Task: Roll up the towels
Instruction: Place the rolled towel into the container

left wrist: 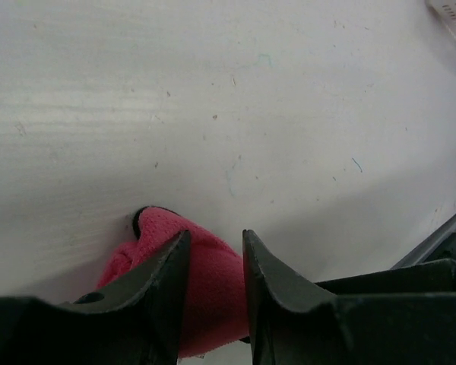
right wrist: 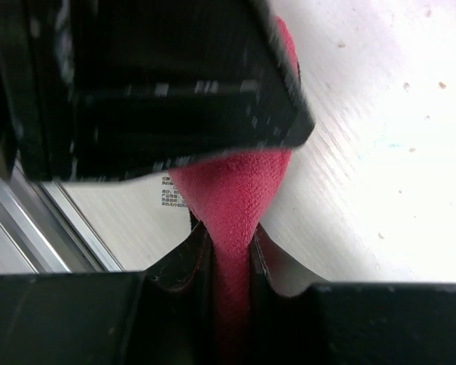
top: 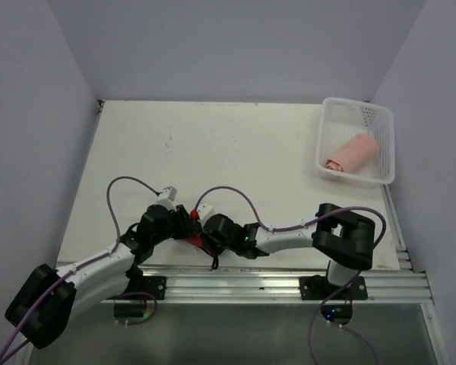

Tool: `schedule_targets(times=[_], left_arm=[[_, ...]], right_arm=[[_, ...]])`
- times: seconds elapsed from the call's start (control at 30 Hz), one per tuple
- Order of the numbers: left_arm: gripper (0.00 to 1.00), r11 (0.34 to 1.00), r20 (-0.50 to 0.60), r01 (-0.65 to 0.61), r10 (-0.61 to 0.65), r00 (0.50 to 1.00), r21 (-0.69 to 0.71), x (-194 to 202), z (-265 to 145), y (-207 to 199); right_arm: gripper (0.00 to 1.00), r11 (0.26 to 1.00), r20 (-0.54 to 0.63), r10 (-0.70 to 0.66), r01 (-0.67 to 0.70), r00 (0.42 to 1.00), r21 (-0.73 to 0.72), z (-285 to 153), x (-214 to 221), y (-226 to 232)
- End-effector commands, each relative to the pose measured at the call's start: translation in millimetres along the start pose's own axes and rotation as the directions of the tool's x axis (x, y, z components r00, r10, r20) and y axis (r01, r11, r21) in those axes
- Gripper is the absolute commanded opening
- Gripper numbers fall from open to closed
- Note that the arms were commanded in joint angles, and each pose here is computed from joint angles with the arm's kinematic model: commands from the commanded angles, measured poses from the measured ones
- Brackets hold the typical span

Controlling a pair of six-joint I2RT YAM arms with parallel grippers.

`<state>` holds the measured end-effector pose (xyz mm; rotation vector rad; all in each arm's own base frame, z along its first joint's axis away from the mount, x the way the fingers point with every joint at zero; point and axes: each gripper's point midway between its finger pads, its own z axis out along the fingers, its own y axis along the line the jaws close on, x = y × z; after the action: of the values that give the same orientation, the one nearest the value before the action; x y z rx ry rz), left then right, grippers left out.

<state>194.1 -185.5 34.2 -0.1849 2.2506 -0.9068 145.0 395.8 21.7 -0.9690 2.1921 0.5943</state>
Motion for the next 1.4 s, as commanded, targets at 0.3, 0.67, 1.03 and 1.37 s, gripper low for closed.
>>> schedule_targets(times=[0.3,0.67,1.03,1.37], left_arm=[[0.43,0.917,0.220,-0.201,0.288,0.932,-0.346,-160.6,-14.3,-12.3],[0.45,0.904,0.255,-0.216,0.322,0.912,-0.370,-192.3,-18.9,-14.6],[0.45,0.905,0.156,-0.246,0.314,0.936,-0.346,-164.6,3.5,1.0],[0.44,0.925,0.205,-0.282,0.337,0.919,-0.255,-165.3,4.8,-14.3]], right_arm=[[0.00,0.989,0.046,0.071,-0.077,0.996,0.129,-49.1,-8.1,-39.3],[0.00,0.903,0.267,0.213,-0.294,0.940,0.314,-114.7,-121.0,-182.9],[0.00,0.576,0.663,0.222,-0.645,0.715,0.502,-219.9,-212.1,-383.4],[0.00,0.180,0.862,0.171,-0.875,0.477,0.449,-273.4,-158.2,-508.4]])
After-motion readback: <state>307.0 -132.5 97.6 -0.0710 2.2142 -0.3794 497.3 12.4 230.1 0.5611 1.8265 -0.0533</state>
